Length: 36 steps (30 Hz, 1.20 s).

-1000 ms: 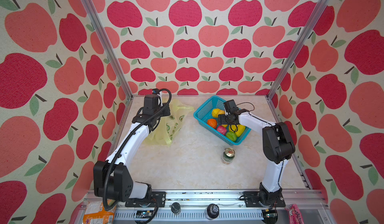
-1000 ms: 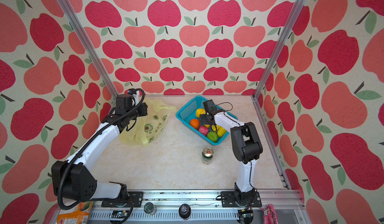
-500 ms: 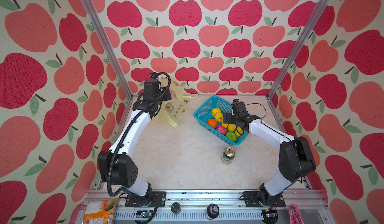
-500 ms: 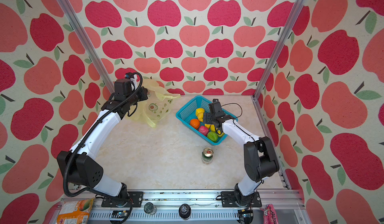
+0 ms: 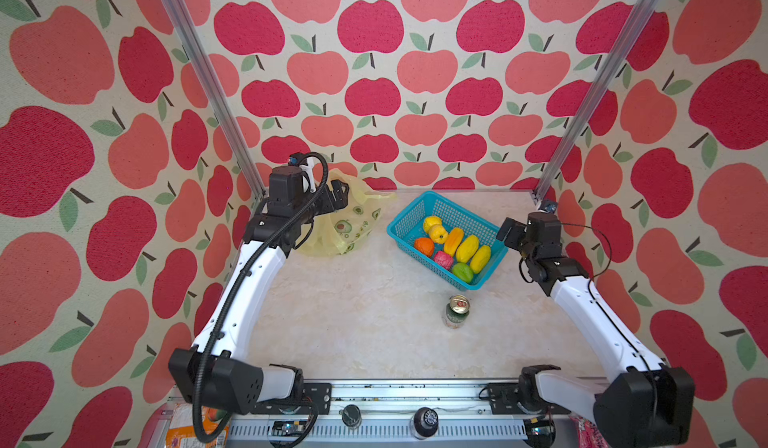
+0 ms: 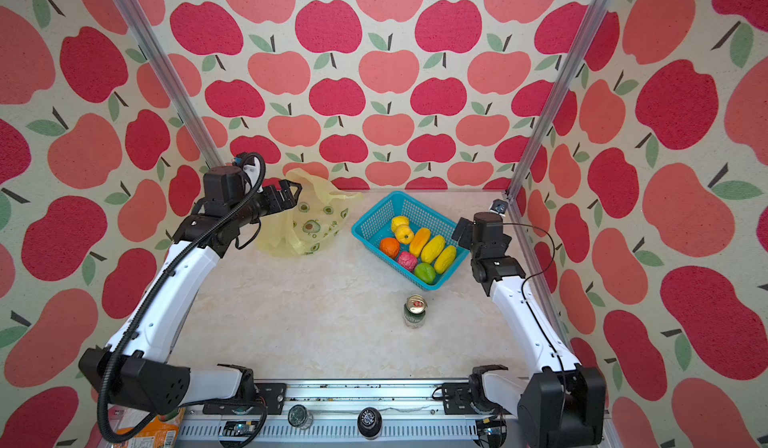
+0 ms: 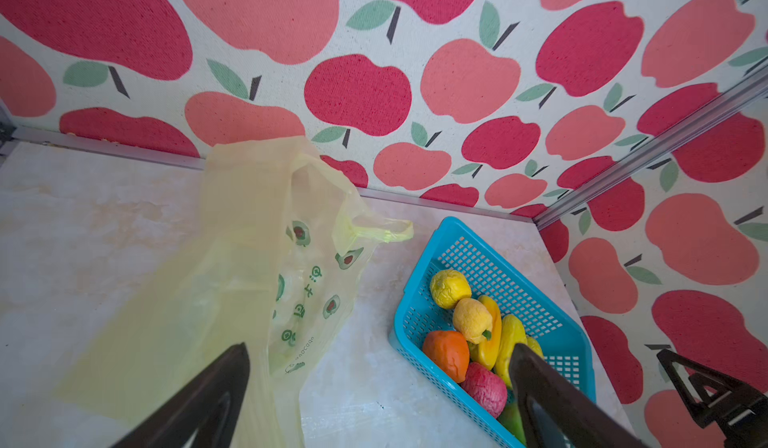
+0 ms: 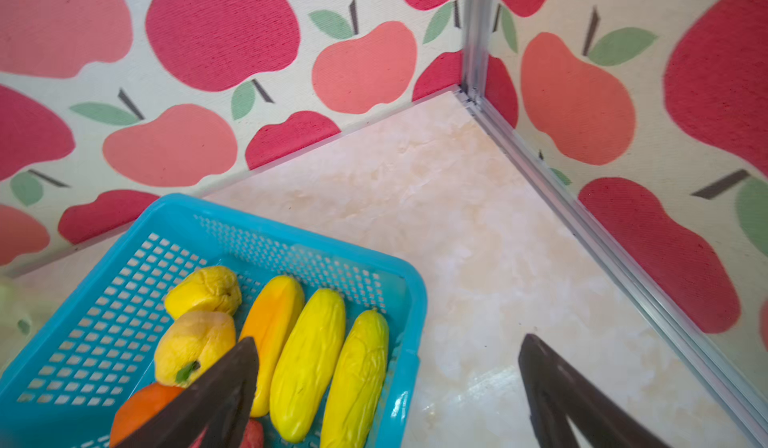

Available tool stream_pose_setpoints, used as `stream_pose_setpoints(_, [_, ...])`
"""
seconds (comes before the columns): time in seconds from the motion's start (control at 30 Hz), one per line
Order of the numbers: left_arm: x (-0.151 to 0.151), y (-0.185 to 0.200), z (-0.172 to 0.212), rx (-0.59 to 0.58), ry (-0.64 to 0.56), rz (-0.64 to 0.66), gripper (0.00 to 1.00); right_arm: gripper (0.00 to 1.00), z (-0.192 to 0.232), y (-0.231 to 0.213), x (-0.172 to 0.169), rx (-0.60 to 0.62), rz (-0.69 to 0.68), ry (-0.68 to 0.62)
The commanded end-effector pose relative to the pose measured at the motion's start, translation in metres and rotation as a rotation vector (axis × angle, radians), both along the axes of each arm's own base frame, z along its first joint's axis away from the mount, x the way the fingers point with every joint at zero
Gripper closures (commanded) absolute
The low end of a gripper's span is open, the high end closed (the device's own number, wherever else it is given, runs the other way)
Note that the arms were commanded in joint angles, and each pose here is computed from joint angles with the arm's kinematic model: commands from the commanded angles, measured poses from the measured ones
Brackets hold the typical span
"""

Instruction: Untie the knot of the plastic bag and take out the fruit

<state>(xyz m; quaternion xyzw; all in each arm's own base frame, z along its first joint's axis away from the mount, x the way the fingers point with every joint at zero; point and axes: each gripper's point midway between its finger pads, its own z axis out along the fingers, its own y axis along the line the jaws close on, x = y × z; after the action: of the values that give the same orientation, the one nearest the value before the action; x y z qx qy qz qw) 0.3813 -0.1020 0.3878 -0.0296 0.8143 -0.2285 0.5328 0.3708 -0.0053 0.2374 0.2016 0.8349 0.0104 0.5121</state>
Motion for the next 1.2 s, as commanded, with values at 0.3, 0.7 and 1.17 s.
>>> stream_pose_setpoints(0.3, [-0.094,0.148,-0.049,0.072,-0.170,0.632,0.01,0.02,-0.078,-0.097,-0.049,0.164,-0.347,0.144])
stream_pose_setpoints(0.7, [-0.109,0.237,-0.241,0.152,-0.077,0.967,0.01,0.01,-0.112,-0.090,-0.013,0.015,-0.149,0.090])
stream_pose_setpoints(1.17, [-0.046,0.224,-0.289,0.202,0.063,0.771,0.01,0.01,-0.131,-0.045,0.004,-0.203,0.071,0.121])
